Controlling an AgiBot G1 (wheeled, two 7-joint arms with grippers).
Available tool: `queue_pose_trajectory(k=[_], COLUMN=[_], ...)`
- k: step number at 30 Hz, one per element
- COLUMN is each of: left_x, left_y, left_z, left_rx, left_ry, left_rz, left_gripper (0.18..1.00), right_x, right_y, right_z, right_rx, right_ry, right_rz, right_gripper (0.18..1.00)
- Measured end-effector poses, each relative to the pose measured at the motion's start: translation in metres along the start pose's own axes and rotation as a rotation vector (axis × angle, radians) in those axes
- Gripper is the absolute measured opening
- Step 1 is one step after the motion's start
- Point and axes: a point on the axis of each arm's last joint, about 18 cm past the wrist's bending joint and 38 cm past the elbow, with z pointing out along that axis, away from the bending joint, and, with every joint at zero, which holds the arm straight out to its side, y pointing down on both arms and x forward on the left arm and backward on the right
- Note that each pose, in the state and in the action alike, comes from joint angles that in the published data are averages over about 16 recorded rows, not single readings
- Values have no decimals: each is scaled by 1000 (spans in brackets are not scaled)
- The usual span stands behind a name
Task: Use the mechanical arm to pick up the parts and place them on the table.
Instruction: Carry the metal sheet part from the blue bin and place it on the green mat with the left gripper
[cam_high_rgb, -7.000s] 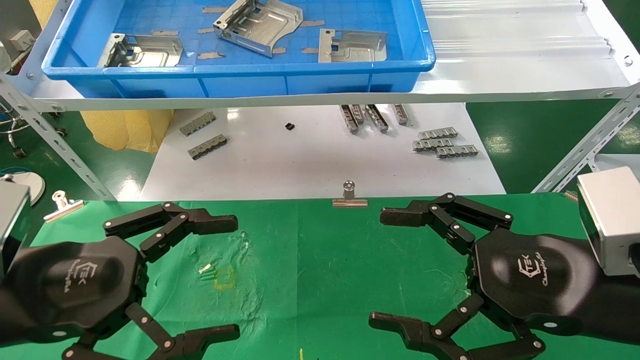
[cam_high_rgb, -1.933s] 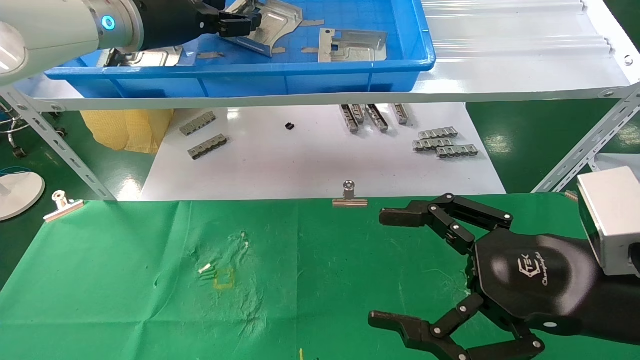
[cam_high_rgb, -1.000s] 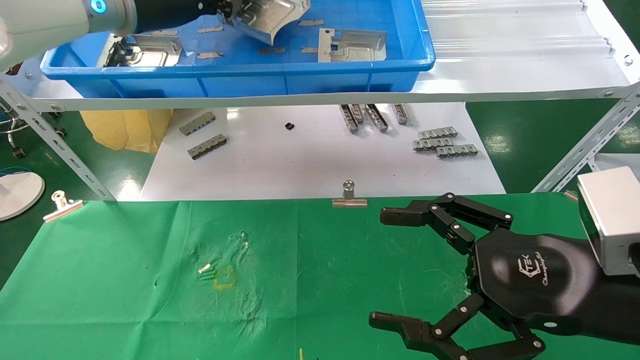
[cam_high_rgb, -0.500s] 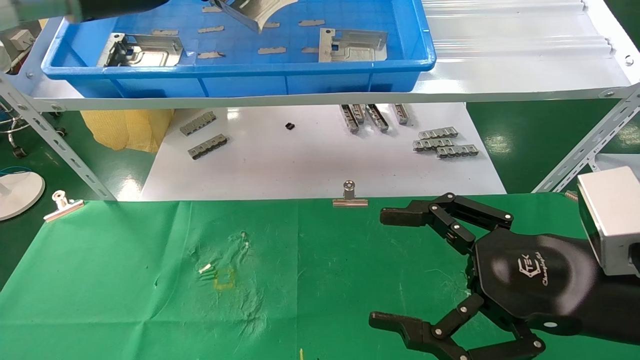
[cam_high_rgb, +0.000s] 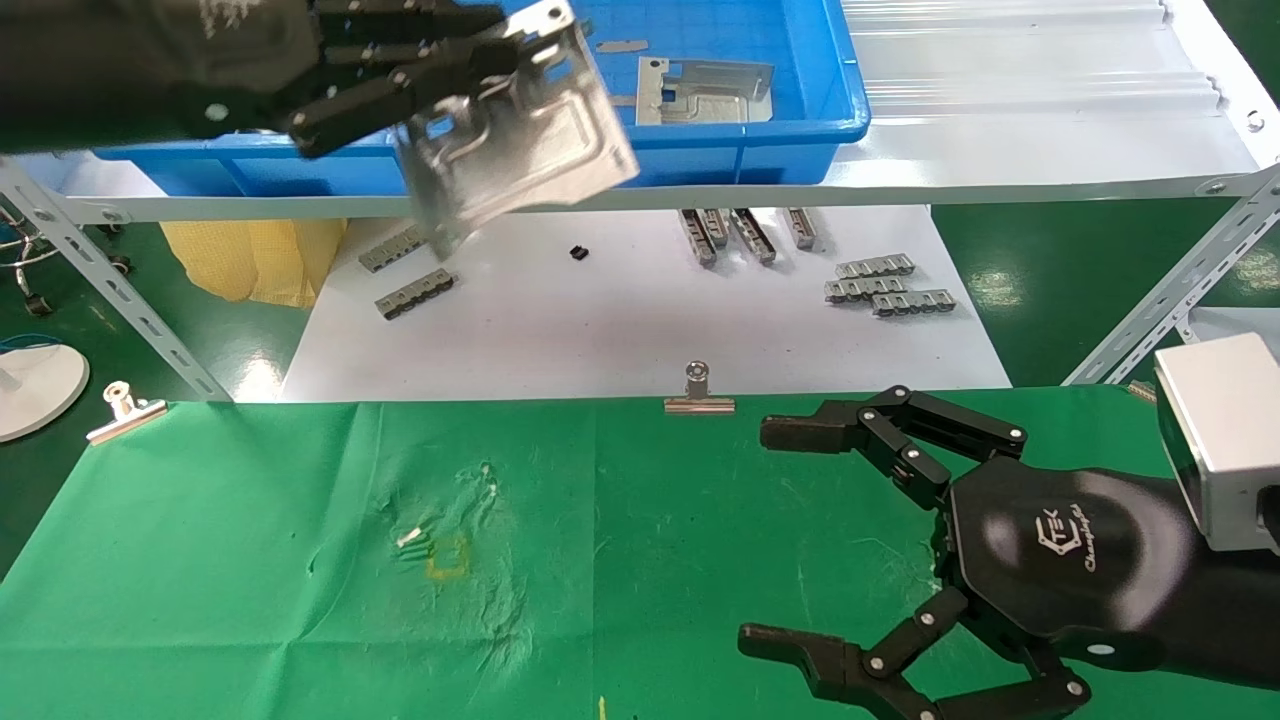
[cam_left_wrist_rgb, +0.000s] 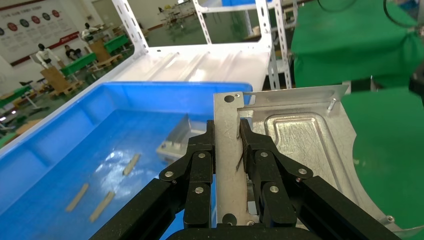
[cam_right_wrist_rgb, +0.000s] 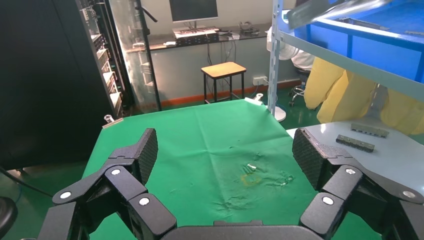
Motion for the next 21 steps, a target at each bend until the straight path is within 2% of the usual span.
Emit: queue_pose_trajectory(k=[11, 21], left_x=[37, 67], left_y=[43, 80], left_z=[-39, -47], left_rx=[-72, -127], left_ry=[60, 120], left_rz=[71, 81], left_gripper=[272, 272], right_x=[0, 0], right_y=[0, 0], right_z=[0, 0], right_rx=[0, 0], right_ry=[0, 0], right_rz=[0, 0], right_gripper=[1000, 1000])
